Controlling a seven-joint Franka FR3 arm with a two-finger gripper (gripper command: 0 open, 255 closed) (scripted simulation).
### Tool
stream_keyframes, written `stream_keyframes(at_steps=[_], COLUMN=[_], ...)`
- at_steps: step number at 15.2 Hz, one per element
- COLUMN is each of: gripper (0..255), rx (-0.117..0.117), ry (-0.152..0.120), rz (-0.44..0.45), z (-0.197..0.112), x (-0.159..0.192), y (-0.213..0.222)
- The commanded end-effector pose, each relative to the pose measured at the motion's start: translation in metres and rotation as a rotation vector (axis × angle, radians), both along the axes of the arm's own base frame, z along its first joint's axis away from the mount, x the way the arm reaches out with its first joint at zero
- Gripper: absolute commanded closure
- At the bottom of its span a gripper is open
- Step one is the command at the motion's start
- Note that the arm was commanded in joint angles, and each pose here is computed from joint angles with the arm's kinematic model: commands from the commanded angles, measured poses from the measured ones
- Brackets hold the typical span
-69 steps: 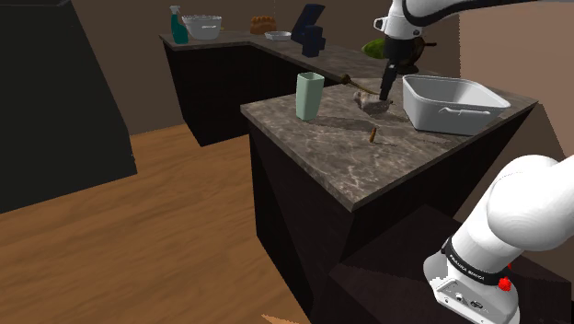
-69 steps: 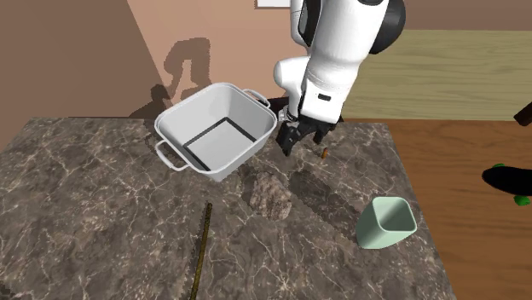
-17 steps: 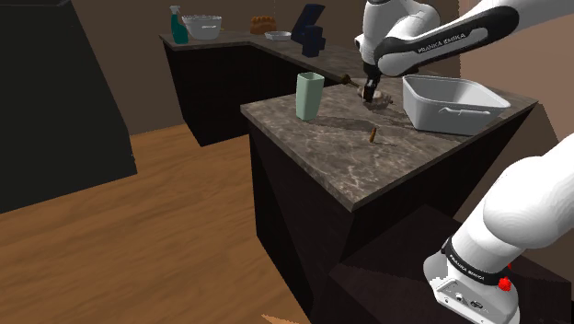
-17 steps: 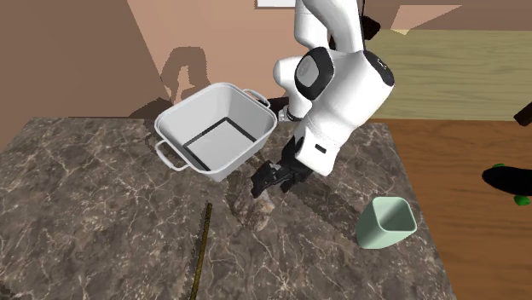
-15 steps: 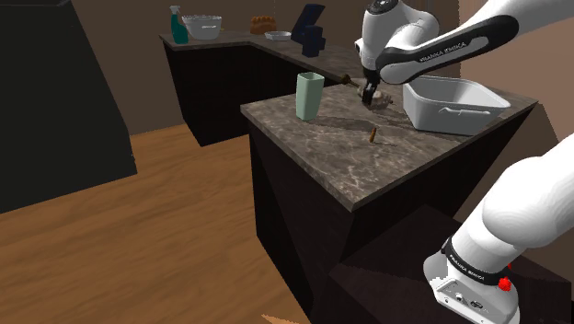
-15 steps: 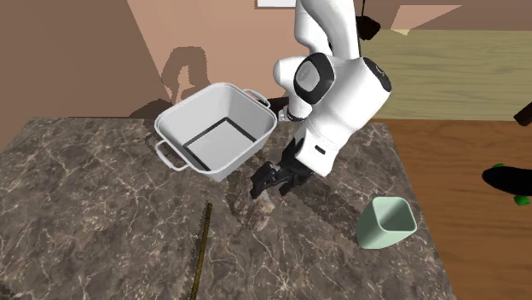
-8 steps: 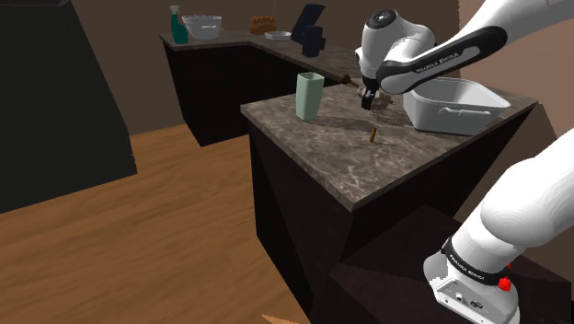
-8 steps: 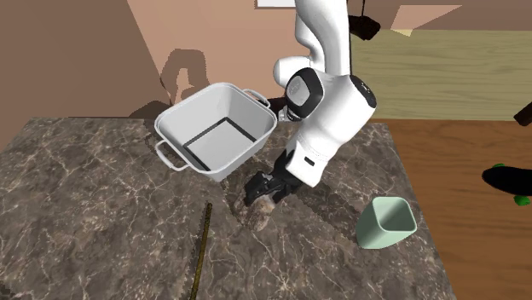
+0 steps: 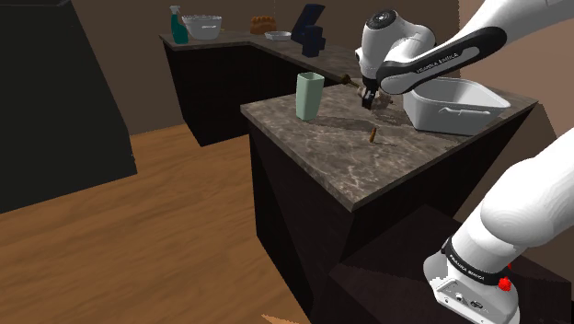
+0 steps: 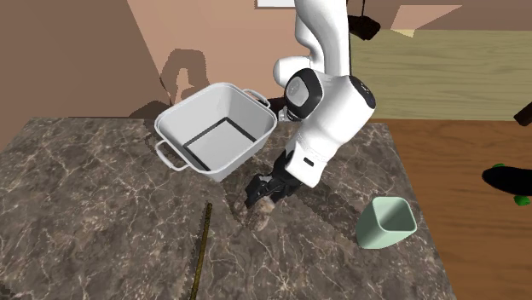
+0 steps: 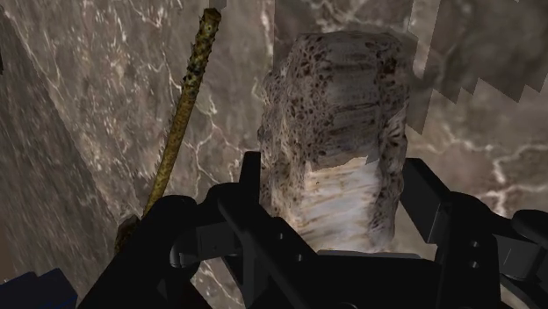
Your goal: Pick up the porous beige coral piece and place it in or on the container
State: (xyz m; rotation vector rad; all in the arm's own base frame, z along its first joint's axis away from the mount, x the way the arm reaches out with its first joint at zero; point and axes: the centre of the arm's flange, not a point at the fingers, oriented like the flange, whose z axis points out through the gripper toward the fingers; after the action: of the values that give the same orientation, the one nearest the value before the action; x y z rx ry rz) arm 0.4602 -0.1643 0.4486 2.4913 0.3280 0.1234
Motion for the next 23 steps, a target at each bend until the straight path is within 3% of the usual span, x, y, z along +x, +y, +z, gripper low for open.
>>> stream_keyframes(at_steps=[1, 8, 23], gripper=[255, 255, 255], rx=[0.000, 0.000, 0.000], ry=[0.001, 0.001, 0.001], rz=[0.000, 0.000, 0.000], z=[-0.001, 0.000, 0.079], x=[0.000, 0.000, 0.000], y=[0.000, 0.000, 0.000])
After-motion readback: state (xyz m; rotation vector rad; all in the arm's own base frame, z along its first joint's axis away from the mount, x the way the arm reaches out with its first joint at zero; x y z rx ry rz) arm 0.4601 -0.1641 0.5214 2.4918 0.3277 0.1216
